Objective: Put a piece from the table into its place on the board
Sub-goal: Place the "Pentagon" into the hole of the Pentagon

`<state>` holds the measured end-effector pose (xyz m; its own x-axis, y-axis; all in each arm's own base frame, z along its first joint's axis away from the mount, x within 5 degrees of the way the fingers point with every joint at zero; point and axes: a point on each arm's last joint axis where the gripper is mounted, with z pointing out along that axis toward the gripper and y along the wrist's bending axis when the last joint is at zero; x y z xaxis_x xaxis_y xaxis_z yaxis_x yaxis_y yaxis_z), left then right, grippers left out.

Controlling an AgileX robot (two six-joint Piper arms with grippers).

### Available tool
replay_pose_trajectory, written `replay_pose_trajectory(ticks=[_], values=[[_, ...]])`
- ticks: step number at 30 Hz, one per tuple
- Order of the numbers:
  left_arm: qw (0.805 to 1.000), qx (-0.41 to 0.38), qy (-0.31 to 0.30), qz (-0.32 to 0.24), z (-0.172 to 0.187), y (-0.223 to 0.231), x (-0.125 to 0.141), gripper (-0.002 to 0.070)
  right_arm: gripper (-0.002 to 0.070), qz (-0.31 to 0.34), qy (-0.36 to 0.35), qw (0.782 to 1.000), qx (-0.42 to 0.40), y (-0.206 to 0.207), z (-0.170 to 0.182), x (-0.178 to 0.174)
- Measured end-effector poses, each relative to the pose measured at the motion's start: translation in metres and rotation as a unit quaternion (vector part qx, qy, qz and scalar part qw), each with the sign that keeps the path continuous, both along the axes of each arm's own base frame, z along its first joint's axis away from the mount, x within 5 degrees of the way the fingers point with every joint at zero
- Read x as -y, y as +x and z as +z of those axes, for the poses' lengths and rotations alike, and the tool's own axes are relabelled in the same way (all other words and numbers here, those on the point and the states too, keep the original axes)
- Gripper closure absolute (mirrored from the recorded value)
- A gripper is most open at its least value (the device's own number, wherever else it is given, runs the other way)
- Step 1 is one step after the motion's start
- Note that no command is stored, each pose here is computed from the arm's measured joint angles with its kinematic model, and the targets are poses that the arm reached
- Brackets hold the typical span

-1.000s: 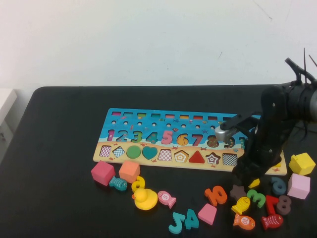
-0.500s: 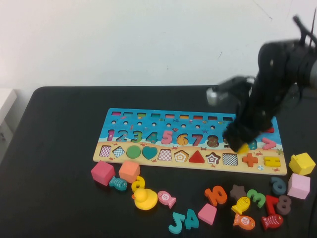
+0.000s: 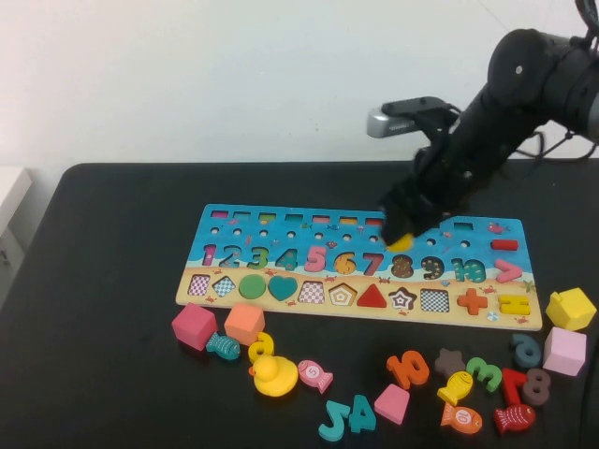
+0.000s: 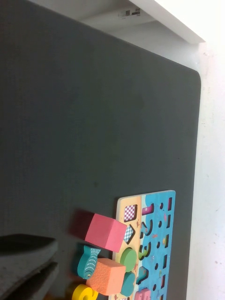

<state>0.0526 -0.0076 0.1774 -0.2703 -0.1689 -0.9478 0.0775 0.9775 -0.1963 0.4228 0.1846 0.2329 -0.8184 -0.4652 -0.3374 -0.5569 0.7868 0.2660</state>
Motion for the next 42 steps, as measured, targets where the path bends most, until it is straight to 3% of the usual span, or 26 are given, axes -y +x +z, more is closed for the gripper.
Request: replay_pose_trajectory(ticks=[4, 16, 24, 42], values=[[1.0, 0.0, 0.0, 0.0, 0.0, 0.0, 0.0, 0.0677, 0.0318, -0.005, 0.044, 0.999, -0.014, 0.001, -0.01, -0.016], [1.0, 0.0, -0.001, 0.0, 0.0, 0.0, 0.0, 0.0677, 0.0318, 0.007, 0.011, 0.998, -0.056, -0.004, -0.075, -0.075], [1.0, 0.0, -0.001, 0.0, 0.0, 0.0, 0.0, 0.0676, 0.0318, -0.047, -0.056, 0.997, -0.038, 0.015, -0.085, -0.07], [1.0, 0.0, -0.001, 0.0, 0.0, 0.0, 0.0, 0.0676, 0.0318, -0.073, -0.05, 0.994, -0.058, 0.014, -0.094, -0.083]])
